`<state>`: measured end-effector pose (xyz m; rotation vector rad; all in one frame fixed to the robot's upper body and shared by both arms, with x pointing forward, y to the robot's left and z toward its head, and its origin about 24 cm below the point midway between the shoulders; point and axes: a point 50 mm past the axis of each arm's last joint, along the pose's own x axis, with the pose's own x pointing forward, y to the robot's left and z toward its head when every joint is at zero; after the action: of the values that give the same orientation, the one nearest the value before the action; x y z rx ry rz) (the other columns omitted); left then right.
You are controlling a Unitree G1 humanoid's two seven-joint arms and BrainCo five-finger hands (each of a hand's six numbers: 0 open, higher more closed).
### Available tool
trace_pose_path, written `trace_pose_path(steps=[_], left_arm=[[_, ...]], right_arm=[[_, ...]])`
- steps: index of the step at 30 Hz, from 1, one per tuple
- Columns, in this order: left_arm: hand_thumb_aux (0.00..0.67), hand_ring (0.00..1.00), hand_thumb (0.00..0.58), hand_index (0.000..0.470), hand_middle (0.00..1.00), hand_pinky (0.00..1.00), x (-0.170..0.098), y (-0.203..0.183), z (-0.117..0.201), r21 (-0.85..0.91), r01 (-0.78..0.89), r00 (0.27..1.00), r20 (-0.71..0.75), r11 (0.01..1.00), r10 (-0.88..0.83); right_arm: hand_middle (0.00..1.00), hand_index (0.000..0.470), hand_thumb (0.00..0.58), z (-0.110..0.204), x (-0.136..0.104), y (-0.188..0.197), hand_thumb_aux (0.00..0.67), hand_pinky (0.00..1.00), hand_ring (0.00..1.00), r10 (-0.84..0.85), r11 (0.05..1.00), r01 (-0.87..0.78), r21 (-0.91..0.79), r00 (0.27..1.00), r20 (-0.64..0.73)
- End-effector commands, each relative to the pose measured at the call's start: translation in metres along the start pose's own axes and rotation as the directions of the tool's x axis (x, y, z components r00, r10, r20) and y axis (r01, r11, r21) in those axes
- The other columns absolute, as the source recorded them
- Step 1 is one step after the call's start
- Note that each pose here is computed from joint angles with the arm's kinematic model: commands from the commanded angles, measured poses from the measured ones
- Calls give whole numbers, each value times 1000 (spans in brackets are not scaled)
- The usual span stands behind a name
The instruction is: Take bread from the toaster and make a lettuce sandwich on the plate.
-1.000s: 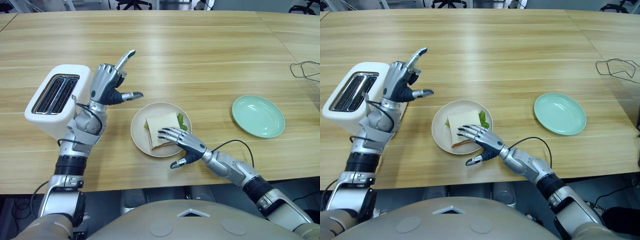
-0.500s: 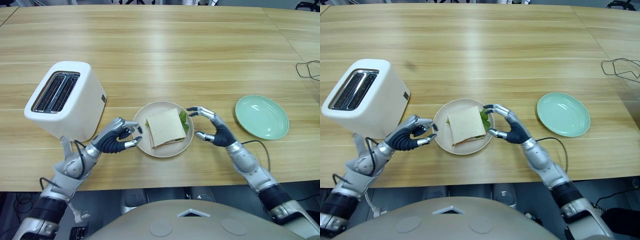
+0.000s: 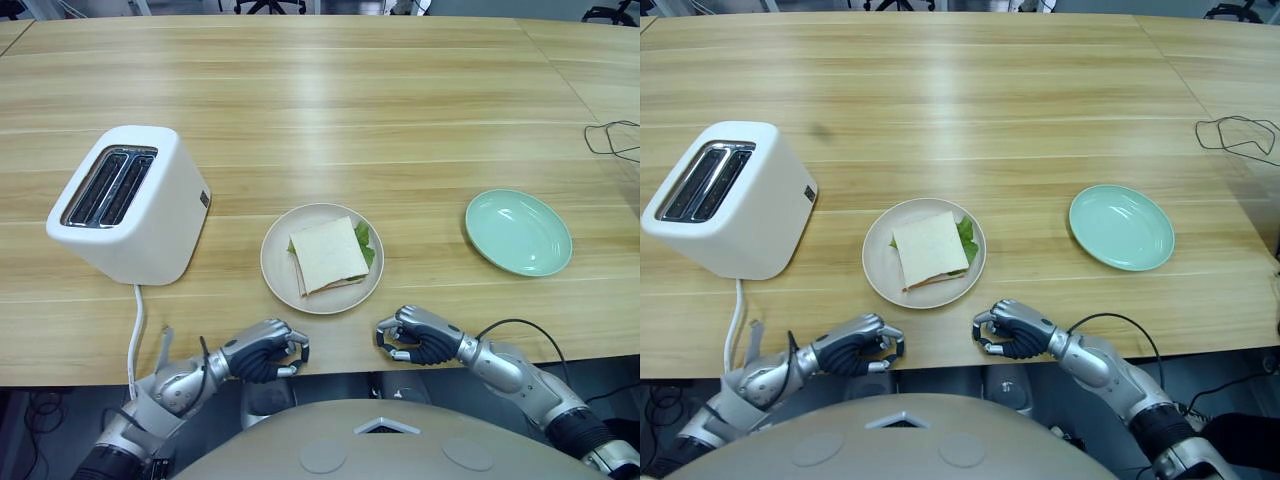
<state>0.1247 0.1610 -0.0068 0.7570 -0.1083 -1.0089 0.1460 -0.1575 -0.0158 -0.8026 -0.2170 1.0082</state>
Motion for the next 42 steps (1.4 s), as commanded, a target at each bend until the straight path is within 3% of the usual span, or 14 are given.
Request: trace_pose_path(steps=[1,6,11,20,30,34,35,36,37,38,39,40,41,42], left_arm=[[670,1000,580,460,1000,1000,12,-4,-22,64,12,990,-139,998,-3],[670,1000,580,460,1000,1000,36,16,-39,127,-112,968,-209,986,137],[670,1000,580,460,1000,1000,58,35,-60,167,-187,931,-286,968,229],[670,1000,580,460,1000,1000,109,78,-79,238,-233,894,-328,943,304],[670,1000,580,460,1000,1000,134,95,-75,225,-309,871,-322,924,370],[670,1000,580,460,1000,1000,138,96,-59,178,-415,880,-173,892,443],[560,973,564,384,973,973,137,96,-52,144,-446,881,-105,883,462],[462,910,524,317,910,910,136,95,-44,102,-470,880,-25,877,475],[355,533,452,244,533,533,134,94,-35,74,-485,874,60,871,482],[305,267,408,209,267,267,131,94,-26,52,-496,863,142,867,485],[163,0,248,112,0,0,128,95,-18,32,-513,842,215,858,495],[71,0,116,49,0,0,124,98,-10,5,-539,812,269,842,518],[11,0,18,7,0,0,120,105,-2,-32,-579,768,316,815,557],[11,0,18,7,0,0,115,113,4,-71,-621,718,349,781,603]], right_arm=[[1000,460,580,-13,15,4,670,1000,1000,2,994,-11,-112,997,-80],[1000,460,580,-24,44,-6,670,1000,1000,-102,958,68,-277,988,-111],[1000,460,580,-36,71,-10,670,1000,1000,-142,940,91,-329,981,-135],[1000,460,580,-66,119,-48,670,1000,1000,-218,913,79,-399,923,-317],[1000,460,580,-67,137,-65,670,1000,1000,-253,917,94,-389,889,-381],[1000,460,580,-66,133,-66,670,1000,1000,-298,914,162,-372,891,-344],[965,363,554,-65,132,-67,528,965,965,-312,912,187,-365,893,-323],[847,260,470,-64,130,-68,378,847,847,-326,911,215,-352,897,-297],[635,83,190,-63,127,-69,121,635,635,-345,911,249,-330,897,-276],[525,23,58,-61,124,-72,34,525,525,-372,907,296,-298,895,-245],[231,0,0,-58,121,-75,0,231,231,-399,903,342,-262,893,-210],[0,0,0,-54,119,-79,0,0,0,-427,894,385,-228,888,-173],[0,0,0,-49,116,-85,0,0,0,-465,877,438,-196,877,-122],[0,0,0,-44,113,-92,0,0,0,-504,857,486,-172,860,-78]])
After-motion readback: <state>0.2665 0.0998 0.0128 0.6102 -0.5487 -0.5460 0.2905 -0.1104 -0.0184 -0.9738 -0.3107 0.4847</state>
